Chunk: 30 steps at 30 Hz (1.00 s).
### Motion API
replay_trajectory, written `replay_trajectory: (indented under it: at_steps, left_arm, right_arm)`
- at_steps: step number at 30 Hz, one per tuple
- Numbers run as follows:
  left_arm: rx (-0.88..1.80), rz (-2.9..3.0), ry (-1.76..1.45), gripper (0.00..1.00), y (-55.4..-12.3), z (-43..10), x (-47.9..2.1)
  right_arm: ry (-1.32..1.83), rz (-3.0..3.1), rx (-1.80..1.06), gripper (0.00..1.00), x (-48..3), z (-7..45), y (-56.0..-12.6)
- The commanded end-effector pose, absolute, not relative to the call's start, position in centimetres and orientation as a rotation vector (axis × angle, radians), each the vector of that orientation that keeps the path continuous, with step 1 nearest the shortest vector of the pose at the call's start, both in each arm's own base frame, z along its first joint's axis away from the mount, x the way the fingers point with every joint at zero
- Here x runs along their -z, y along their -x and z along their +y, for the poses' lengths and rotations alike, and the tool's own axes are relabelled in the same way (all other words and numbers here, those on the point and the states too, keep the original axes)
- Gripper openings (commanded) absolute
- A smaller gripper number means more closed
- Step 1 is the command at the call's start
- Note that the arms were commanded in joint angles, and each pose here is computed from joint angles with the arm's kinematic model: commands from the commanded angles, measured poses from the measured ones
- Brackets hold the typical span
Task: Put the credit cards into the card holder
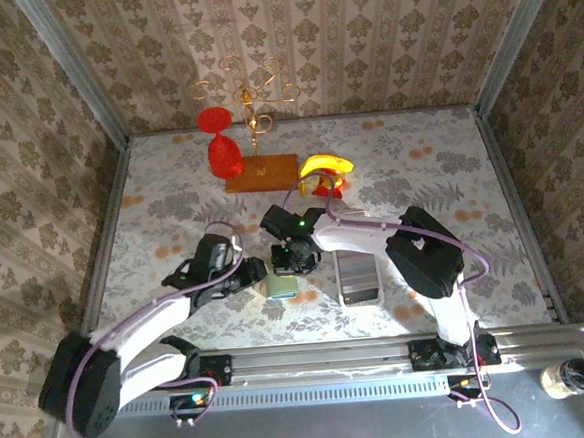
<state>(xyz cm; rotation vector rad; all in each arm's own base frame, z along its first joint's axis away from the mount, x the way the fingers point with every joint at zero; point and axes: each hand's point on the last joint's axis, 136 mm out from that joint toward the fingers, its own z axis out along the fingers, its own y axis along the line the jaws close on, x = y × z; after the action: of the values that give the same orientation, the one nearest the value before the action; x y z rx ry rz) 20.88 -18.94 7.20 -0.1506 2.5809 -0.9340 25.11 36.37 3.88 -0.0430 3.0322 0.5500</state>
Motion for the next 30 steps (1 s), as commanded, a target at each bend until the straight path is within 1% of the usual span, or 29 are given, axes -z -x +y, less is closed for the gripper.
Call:
replay_trajectory:
  at_steps: [1, 3, 4, 5, 7, 10, 12, 15, 16, 18, 19, 20, 21, 23, 24, 26, 28, 30]
  left_arm:
    - [0.78, 2.552, 0.209, 0.47, -20.7, -15.7, -8.7]
    - [0.734, 2.52, 0.24, 0.56, -20.5, -14.2, -9.8]
    - [0.711, 2.498, 0.252, 0.62, -20.5, -13.4, -10.6]
    - [0.687, 2.476, 0.264, 0.72, -20.5, -12.7, -11.3]
    - [0.632, 2.424, 0.281, 1.0, -21.0, -11.3, -13.0]
    - [0.513, 2.348, 0.289, 1.0, -22.3, -9.1, -15.6]
    - [0.431, 2.301, 0.304, 1.0, -23.6, -7.6, -17.0]
    - [0.325, 2.21, 0.362, 1.0, -26.1, -4.8, -19.0]
    - [0.255, 2.171, 0.449, 1.0, -26.9, -2.8, -19.1]
    - [0.153, 2.096, 0.587, 1.0, -28.1, 0.5, -19.3]
    - [0.119, 2.062, 0.635, 1.0, -28.8, 2.1, -19.1]
    - [0.105, 2.041, 0.671, 1.0, -29.4, 3.3, -18.9]
    - [0.091, 2.002, 0.721, 1.0, -30.1, 4.9, -18.5]
    - [0.108, 1.899, 0.698, 0.99, -31.8, 6.9, -18.9]
    - [0.112, 1.857, 0.661, 1.0, -32.4, 7.5, -19.1]
    - [0.072, 1.823, 0.634, 1.0, -33.1, 8.7, -18.6]
    - [0.024, 1.903, 0.598, 1.0, -33.6, 9.0, -17.3]
    - [-0.009, 1.993, 0.522, 1.0, -34.6, 8.6, -15.7]
  right_arm:
    - [0.006, 2.917, -0.565, 0.19, -6.1, 36.7, -27.0]
    - [0.015, 2.826, -0.662, 0.3, -8.8, 38.1, -28.3]
    - [0.022, 2.78, -0.702, 0.39, -10.2, 38.6, -28.8]
    - [0.038, 2.734, -0.73, 0.47, -11.7, 38.9, -29.2]
    - [0.053, 2.648, -0.758, 0.57, -14.4, 38.6, -29.9]
    - [0.08, 2.511, -0.774, 0.62, -18.4, 36.7, -30.8]
    - [0.073, 2.421, -0.735, 0.64, -20.5, 33.8, -31.5]
    - [0.067, 2.249, -0.611, 0.68, -23.3, 27.5, -32.8]
    - [0.053, 2.157, -0.565, 0.71, -24.9, 24.8, -33.1]
    - [0.079, 1.99, -0.452, 0.84, -26.2, 20.5, -33.4]
    - [0.095, 1.896, -0.367, 0.92, -26.6, 18.4, -33.3]
    - [0.077, 1.821, -0.272, 0.93, -26.9, 16.1, -33.3]
    - [0.039, 1.757, -0.17, 0.94, -26.9, 13.5, -33.2]
    - [0.016, 1.648, -0.042, 0.97, -26.8, 9.5, -32.9]
    - [-0.002, 1.638, 0.009, 0.97, -25.9, 7.7, -32.9]
    - [-0.051, 1.689, 0.107, 0.99, -23.1, 3.6, -33.1]
    - [-0.065, 1.775, 0.143, 1.0, -20.0, 1.1, -33.3]
    - [-0.093, 1.826, 0.145, 1.0, -17.3, -0.2, -33.6]
